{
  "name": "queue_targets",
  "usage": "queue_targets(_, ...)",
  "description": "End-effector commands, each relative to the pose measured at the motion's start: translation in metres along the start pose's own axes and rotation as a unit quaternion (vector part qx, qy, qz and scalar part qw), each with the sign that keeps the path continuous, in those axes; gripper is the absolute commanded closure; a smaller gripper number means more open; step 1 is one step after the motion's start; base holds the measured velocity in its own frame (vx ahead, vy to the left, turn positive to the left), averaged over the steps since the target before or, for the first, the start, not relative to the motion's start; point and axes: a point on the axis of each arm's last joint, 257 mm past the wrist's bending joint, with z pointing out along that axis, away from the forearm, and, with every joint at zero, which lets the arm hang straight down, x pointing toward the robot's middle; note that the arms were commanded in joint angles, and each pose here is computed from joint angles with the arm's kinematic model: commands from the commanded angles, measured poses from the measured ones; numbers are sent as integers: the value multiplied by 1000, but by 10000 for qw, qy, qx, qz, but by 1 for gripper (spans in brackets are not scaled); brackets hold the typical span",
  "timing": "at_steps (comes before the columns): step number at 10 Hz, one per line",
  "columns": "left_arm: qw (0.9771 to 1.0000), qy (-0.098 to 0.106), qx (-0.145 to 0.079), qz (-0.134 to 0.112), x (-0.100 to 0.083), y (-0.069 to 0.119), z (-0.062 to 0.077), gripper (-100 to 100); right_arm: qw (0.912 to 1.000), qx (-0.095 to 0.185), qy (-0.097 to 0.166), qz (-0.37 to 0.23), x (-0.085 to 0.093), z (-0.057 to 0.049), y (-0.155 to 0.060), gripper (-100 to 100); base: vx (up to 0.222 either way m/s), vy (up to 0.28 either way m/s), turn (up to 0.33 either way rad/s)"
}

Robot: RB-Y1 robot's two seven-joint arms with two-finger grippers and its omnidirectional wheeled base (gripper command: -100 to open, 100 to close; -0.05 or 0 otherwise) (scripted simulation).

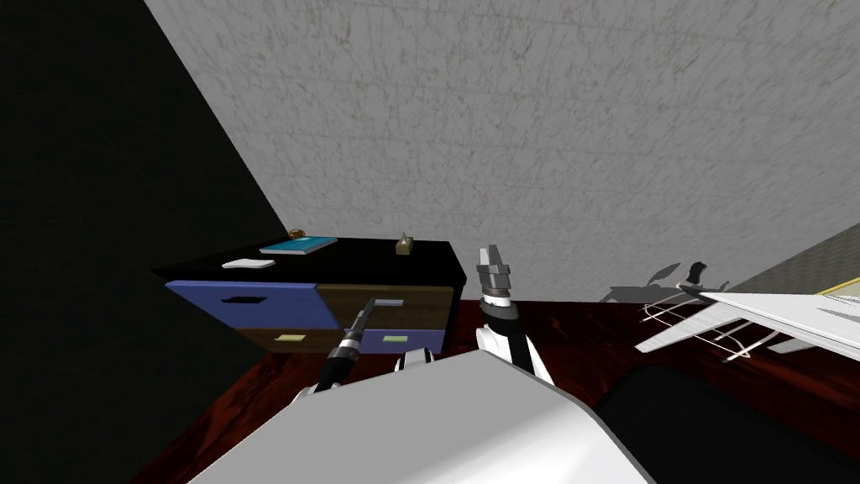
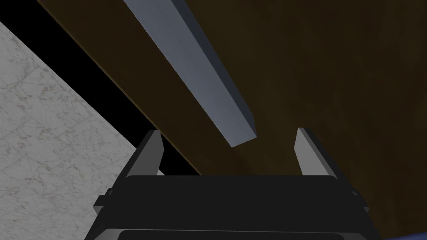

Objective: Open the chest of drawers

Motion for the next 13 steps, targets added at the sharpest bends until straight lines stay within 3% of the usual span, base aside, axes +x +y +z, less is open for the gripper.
queue_targets(1, 9998, 113, -134, 62, 8, 15, 0, -100, 10000, 0, 0, 0, 0, 0, 0, 0, -1, -19, -30)
queue_targets(2, 9999, 87, -105, 48, 6, 11, 0, -100, 10000, 0, 0, 0, 0, 0, 0, 0, 0, -7, -6)
queue_targets(3, 10000, 38, -41, 70, 1, 13, 12, -100, 10000, 0, 0, -1, 0, 0, 0, 0, -63, 6, -10)
queue_targets(5, 9999, 106, -111, 71, 6, 22, 20, -100, 10000, 0, 0, 0, 0, 0, 0, 0, -61, 4, -7)
queue_targets(6, 10000, 20, -3, 88, -2, 18, 32, -100, 10000, 0, 0, 0, 0, 0, 0, 0, -73, 11, -12)
queue_targets(8, 9999, 74, -4, 96, 1, 20, 44, -100, 10000, 0, 0, 0, 0, 0, 0, 0, -64, -1, -5)
queue_targets(9, 9998, 111, -108, 88, 5, 30, 42, -100, 10000, 0, 0, 0, 0, 0, 0, 0, -5, -8, 1)
queue_targets(11, 9999, 56, 7, 107, -1, 25, 63, -100, 10000, 0, 0, 0, 0, 0, 0, 0, -61, -1, -11)
queue_targets(13, 9998, 112, -117, 100, 4, 37, 63, -100, 10000, 0, 0, 0, 0, 0, 0, 0, -21, 3, 0)
